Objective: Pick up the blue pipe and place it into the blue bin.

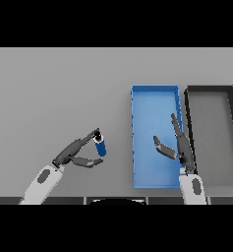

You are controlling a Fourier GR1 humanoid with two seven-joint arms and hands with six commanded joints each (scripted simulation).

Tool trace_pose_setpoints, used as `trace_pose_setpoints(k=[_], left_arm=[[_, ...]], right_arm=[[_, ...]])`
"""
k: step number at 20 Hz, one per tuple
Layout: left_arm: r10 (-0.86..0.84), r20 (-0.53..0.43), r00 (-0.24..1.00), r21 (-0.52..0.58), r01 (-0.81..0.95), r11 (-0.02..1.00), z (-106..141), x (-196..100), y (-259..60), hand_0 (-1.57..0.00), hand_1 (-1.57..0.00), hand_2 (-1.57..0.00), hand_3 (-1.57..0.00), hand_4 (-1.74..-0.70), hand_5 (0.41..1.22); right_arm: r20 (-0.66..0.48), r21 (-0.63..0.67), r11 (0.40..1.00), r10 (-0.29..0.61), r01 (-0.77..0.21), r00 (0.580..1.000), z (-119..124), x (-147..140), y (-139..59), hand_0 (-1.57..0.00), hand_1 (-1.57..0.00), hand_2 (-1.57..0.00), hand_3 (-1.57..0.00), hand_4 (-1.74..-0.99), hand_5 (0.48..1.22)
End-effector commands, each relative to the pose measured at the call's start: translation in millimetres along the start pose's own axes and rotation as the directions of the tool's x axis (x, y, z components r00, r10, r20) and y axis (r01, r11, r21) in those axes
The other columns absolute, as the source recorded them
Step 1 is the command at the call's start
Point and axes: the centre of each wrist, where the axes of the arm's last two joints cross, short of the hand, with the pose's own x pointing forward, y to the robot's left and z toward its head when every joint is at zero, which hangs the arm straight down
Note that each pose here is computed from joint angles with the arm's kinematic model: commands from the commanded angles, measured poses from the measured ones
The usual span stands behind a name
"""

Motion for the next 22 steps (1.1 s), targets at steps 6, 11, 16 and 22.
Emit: trace_pose_setpoints(k=[6,11,16,22], left_arm=[[-0.046,-0.036,0.998,0.004,0.046,0.999,-29.0,-7.4,-17.0,0.0,0.0,0.0,0.0,-1.06,0.425],[0.009,0.021,1.0,-0.019,-0.009,1.0,-43.1,-8.0,-31.2,0.0,0.0,0.0,0.0,-1.11,0.463],[0.162,0.082,0.983,-0.001,-0.162,0.987,-51.3,-9.7,-39.7,-0.36,-0.55,-0.69,-0.74,-1.37,0.832],[0.135,0.101,0.986,-0.007,-0.135,0.991,-51.7,-5.2,-53.0,-1.25,-1.3,-1.34,-1.33,-1.53,1.119]], right_arm=[[0.031,-0.006,1.0,-0.005,0.005,0.999,5.4,-0.9,-6.4,0.0,0.0,0.0,0.0,-1.222,0.642],[0.025,-0.008,1.0,0.011,-0.011,1.0,5.9,0.2,-5.4,0.0,0.0,0.0,0.0,-1.207,0.65],[0.027,-0.01,1.0,0.013,-0.013,1.0,5.6,-0.4,-7.5,0.0,0.0,0.0,0.0,-1.22,0.656],[0.013,-0.002,1.0,-0.012,0.012,1.0,6.0,-3.4,-8.0,0.0,0.0,0.0,0.0,-1.224,0.651]])
